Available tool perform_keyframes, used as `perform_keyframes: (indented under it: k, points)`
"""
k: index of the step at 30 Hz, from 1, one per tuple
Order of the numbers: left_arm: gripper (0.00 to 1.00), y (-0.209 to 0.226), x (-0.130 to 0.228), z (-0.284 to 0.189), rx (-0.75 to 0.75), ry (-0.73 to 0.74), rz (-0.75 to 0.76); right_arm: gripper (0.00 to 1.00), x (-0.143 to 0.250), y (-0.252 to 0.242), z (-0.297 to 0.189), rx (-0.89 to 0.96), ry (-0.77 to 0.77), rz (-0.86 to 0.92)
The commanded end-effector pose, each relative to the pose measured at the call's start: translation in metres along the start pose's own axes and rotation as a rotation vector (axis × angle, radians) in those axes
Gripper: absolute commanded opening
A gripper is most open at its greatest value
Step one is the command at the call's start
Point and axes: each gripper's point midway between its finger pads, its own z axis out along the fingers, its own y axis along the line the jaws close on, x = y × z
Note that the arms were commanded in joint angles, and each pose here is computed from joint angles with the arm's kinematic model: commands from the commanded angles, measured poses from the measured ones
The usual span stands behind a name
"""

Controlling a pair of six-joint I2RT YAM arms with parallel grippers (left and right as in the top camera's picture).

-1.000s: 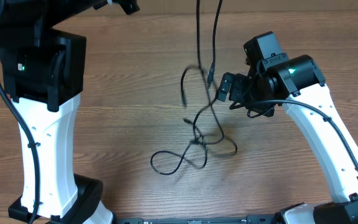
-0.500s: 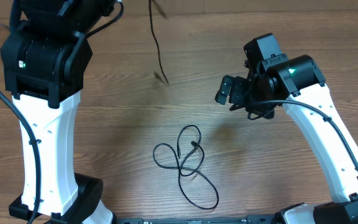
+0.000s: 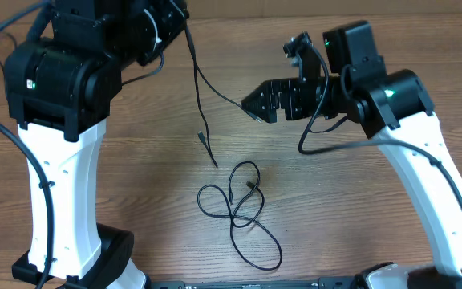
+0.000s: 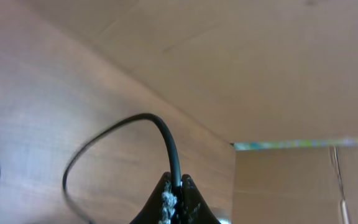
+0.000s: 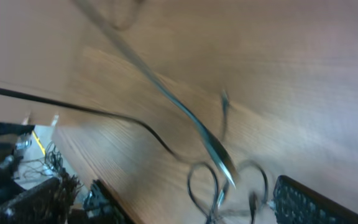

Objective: Untangle cables

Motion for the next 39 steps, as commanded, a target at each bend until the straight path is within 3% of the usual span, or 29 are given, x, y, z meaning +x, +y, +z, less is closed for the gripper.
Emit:
perform_keyframes:
  k: [1, 6, 10, 14, 15, 21, 25, 32, 36, 39]
  points:
    - [0.04, 0.002, 0.000, -0.005, -0.013, -0.016, -0.155, 1.00, -0.014, 0.048, -0.022, -0.110, -0.090, -0.163]
    - [0.04, -0.002, 0.007, -0.005, 0.008, 0.023, -0.186, 1.00, -0.022, 0.090, -0.010, -0.177, -0.148, -0.296]
    - [0.04, -0.007, 0.013, -0.006, 0.028, 0.062, -0.188, 1.00, -0.030, 0.093, 0.001, -0.088, -0.201, -0.325]
    - [0.04, -0.014, 0.021, -0.007, 0.060, 0.117, -0.259, 0.90, -0.027, 0.092, 0.017, -0.095, -0.169, -0.324]
    - [0.04, -0.016, 0.020, -0.007, 0.067, 0.115, -0.266, 0.81, -0.025, 0.088, 0.027, -0.091, -0.147, -0.298]
    - [0.04, -0.040, 0.022, -0.011, 0.174, 0.169, -0.319, 0.80, -0.024, 0.076, 0.047, -0.075, -0.111, -0.257]
    - [0.04, -0.047, 0.010, -0.013, 0.211, 0.144, -0.363, 0.68, -0.019, 0.068, 0.057, -0.059, -0.077, -0.239]
    - [0.04, -0.047, -0.005, -0.014, 0.232, 0.106, -0.374, 0.65, -0.018, 0.062, 0.061, -0.041, -0.068, -0.230]
    - [0.04, -0.037, -0.023, -0.015, 0.223, 0.067, -0.399, 0.58, -0.019, 0.061, 0.060, -0.038, -0.070, -0.213]
    - [0.04, -0.035, -0.026, -0.016, 0.222, 0.062, -0.402, 0.46, -0.020, 0.059, 0.059, -0.036, -0.073, -0.210]
